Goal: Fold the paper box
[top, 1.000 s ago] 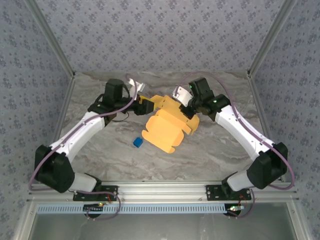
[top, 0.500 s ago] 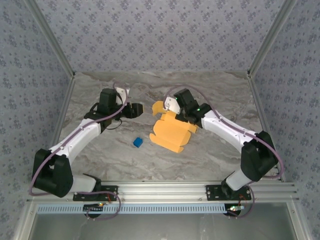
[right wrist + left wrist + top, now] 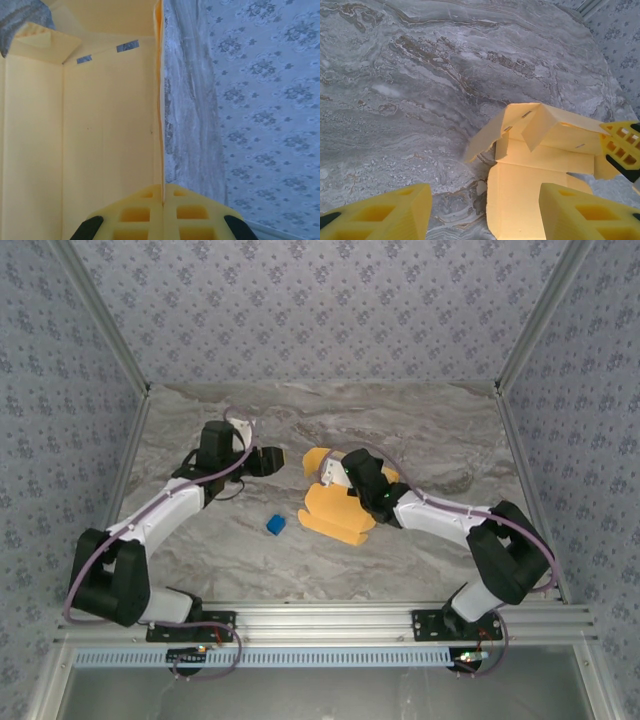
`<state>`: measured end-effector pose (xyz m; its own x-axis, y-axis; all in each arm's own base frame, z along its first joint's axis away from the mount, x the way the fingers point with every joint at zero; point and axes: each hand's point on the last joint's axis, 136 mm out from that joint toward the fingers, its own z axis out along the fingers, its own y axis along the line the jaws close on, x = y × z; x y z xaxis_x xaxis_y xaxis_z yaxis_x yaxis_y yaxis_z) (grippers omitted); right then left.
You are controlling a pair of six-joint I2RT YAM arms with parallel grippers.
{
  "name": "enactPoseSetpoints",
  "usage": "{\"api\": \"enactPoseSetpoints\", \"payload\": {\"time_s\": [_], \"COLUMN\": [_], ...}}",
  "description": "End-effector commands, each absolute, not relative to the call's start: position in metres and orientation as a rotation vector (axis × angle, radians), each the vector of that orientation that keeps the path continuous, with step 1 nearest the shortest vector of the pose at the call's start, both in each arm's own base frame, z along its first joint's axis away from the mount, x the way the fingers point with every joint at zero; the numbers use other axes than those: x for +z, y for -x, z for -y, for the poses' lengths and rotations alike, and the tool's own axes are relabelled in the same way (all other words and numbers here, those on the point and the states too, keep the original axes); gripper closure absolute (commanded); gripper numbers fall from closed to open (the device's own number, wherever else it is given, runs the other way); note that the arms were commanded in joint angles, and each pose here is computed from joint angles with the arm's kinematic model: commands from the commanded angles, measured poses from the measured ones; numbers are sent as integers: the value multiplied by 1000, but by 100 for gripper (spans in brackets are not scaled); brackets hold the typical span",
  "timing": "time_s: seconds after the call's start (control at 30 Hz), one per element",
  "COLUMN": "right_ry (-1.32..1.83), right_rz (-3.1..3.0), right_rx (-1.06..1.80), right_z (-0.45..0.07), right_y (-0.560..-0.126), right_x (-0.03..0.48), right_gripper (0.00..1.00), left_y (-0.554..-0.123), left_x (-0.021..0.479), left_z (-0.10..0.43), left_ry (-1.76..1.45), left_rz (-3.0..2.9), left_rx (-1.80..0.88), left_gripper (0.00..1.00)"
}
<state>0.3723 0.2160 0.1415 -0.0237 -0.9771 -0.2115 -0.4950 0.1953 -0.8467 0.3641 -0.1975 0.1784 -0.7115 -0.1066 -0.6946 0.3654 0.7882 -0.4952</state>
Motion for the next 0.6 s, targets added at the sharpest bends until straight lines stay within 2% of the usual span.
{"api": "enactPoseSetpoints", "payload": {"time_s": [0.0,0.3,0.57], "right_ry": [1356,1366,1400], "right_rz": [-1514,-1356,-1333], "right_rx": [-843,-887,-824], "right_z": [-216,-222,-221], "right_y": [-380,-383,-389], "right_x": [165,161,153], "right_gripper": [100,100,100], "left_y": [-375,-413,-437], "left_x": [173,138,99], "left_z": [200,206,221], "left_ry": [-245,-347,-482], "left_rz": [-2185,-2244,-2357], "left_rx": [-807,-717,-708], "left_gripper": [40,41,46]}}
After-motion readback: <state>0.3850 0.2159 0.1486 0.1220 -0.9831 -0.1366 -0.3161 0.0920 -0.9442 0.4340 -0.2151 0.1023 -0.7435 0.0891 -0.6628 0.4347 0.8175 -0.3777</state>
